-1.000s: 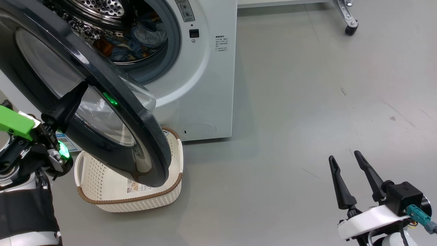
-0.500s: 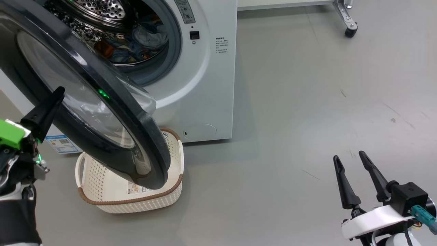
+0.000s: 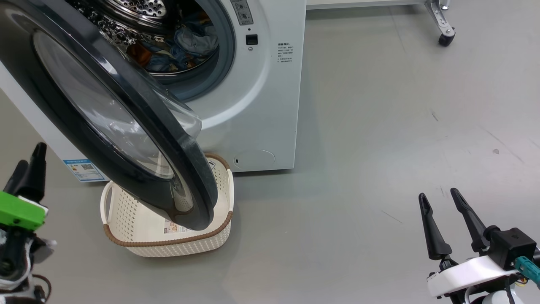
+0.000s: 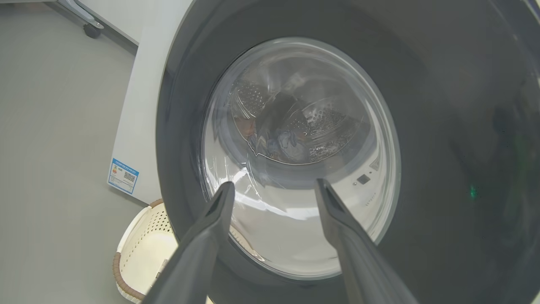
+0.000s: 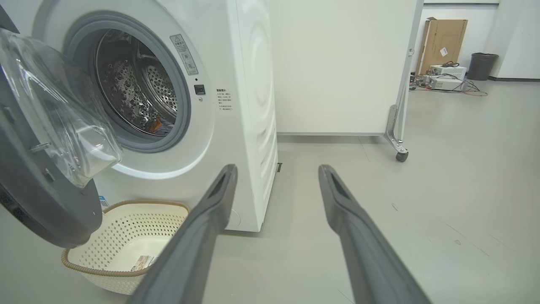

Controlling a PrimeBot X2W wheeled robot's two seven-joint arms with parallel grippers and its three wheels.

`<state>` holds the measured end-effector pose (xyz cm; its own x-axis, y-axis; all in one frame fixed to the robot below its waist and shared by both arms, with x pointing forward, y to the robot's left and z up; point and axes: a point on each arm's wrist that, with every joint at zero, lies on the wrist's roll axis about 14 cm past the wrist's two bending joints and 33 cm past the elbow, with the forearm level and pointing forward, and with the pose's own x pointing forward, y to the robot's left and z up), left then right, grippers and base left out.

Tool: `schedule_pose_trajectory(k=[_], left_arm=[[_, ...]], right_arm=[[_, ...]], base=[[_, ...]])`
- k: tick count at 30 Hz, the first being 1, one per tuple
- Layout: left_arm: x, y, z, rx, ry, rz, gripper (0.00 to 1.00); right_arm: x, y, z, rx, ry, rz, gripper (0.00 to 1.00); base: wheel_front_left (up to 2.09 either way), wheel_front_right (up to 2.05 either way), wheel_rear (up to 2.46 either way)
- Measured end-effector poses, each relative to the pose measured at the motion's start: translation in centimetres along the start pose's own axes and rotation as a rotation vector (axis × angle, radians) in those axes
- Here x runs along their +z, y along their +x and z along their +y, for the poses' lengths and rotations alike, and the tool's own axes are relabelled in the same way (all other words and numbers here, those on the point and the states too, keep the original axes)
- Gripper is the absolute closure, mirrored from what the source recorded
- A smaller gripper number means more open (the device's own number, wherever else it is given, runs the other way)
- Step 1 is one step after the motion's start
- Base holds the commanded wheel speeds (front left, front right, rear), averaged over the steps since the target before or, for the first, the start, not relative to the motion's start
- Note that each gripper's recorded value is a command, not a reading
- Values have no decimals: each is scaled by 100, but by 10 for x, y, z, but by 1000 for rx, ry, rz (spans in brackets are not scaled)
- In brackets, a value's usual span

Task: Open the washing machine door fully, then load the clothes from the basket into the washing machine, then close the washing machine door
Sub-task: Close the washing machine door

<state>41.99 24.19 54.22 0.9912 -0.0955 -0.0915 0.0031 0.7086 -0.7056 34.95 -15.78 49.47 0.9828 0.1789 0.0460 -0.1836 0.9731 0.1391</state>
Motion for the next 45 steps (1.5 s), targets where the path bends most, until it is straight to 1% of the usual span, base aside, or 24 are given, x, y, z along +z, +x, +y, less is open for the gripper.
schedule_pose_trajectory(k=[2, 5, 9, 14, 17, 21, 31, 35, 36, 37, 38, 39, 40, 41, 42, 45], left_arm=[[-5, -5, 3, 17, 45, -23, 0], [-12, -10, -1, 16, 174, -52, 0], [-29, -18, -1, 10, 249, -59, 0], [-47, -33, 15, 49, 311, -74, 0], [-65, -43, 20, 54, 346, -47, 0], [-88, -56, 29, 67, 379, -5, 0], [-90, -69, 39, 96, 365, -70, 0], [-95, -72, 43, 108, 365, -59, 0], [-95, -73, 44, 110, 369, -58, 0], [-95, -73, 44, 111, 371, -56, 0], [-96, -74, 45, 113, 371, -53, 0], [-97, -74, 46, 115, 370, -55, 0], [-97, -75, 46, 117, 370, -55, 0], [-98, -75, 47, 119, 370, -52, 0], [-99, -76, 47, 119, 370, -50, 0], [-99, -76, 47, 119, 370, -52, 0]], right_arm=[[-1, 1, 0, 1, 0, 2, 0], [0, 1, -1, 2, -3, 2, 0], [0, 1, -4, -4, -8, 3, 0], [1, 1, -7, -10, -14, 1, 0], [2, 0, -8, -13, -16, -3, 0], [4, -1, -11, -18, -28, -6, 0], [5, -1, -9, 1, -56, -5, 0], [3, -2, -10, 1, -64, 1, 0], [3, -3, -10, 1, -65, 2, 3], [3, -3, -11, -1, -66, 4, 11], [2, -3, -11, -2, -66, 6, 28], [1, -4, -11, -4, -65, 11, 56], [-1, -5, -12, -5, -64, 17, 73], [-3, -7, -12, -7, -63, 23, 95], [-5, -8, -12, -9, -61, 29, 100], [-7, -9, -12, -9, -59, 33, 100]], base=[[0, 0, 0], [0, 0, 0], [0, 0, 0], [0, 0, 0], [0, 0, 0], [0, 0, 0], [0, 0, 0], [0, 0, 0], [0, 0, 0], [0, 0, 0], [0, 0, 0], [0, 0, 0], [0, 0, 0], [0, 0, 0], [0, 0, 0], [0, 0, 0]])
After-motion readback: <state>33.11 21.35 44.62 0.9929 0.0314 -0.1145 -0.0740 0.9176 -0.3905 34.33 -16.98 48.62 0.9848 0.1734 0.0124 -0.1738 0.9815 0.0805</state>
